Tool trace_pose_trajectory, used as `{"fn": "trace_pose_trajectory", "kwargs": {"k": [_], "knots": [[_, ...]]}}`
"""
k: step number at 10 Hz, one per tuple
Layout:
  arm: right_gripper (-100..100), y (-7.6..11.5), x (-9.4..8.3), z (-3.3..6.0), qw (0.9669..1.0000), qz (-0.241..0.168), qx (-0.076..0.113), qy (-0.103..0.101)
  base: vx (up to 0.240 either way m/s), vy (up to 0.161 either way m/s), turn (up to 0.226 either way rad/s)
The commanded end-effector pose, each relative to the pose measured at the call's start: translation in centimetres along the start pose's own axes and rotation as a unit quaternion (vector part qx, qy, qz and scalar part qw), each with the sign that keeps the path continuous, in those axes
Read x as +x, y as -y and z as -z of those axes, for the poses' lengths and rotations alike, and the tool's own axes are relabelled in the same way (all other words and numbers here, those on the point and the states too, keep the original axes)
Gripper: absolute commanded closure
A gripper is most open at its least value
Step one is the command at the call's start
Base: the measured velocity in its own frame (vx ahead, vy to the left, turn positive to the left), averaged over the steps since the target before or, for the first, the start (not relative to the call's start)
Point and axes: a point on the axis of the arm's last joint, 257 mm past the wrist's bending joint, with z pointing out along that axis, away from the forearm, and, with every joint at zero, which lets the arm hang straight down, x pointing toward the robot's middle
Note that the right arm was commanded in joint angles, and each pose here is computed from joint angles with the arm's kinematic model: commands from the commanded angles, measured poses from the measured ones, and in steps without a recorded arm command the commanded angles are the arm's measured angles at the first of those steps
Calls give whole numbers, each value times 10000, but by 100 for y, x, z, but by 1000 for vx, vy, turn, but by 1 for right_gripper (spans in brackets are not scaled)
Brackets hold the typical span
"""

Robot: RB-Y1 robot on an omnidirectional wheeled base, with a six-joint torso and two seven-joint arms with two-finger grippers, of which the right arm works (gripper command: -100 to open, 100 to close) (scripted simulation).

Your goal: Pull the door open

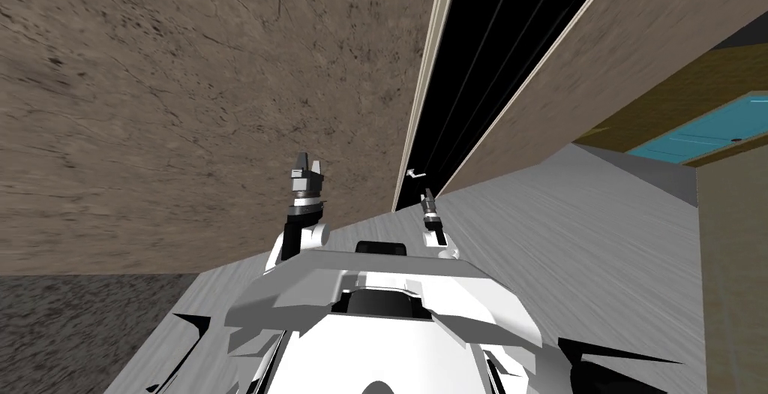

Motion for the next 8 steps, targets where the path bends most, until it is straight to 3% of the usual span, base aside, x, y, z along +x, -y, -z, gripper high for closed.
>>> {"fn": "trace_pose_trajectory", "kwargs": {"k": [1, 8], "knots": [[-100, 97, -10, 17, 10000, -35, 93, -10, 18, -122, 188], [-100, 515, -83, 75, 9987, -149, 485, -26, 33, -112, 158]]}}
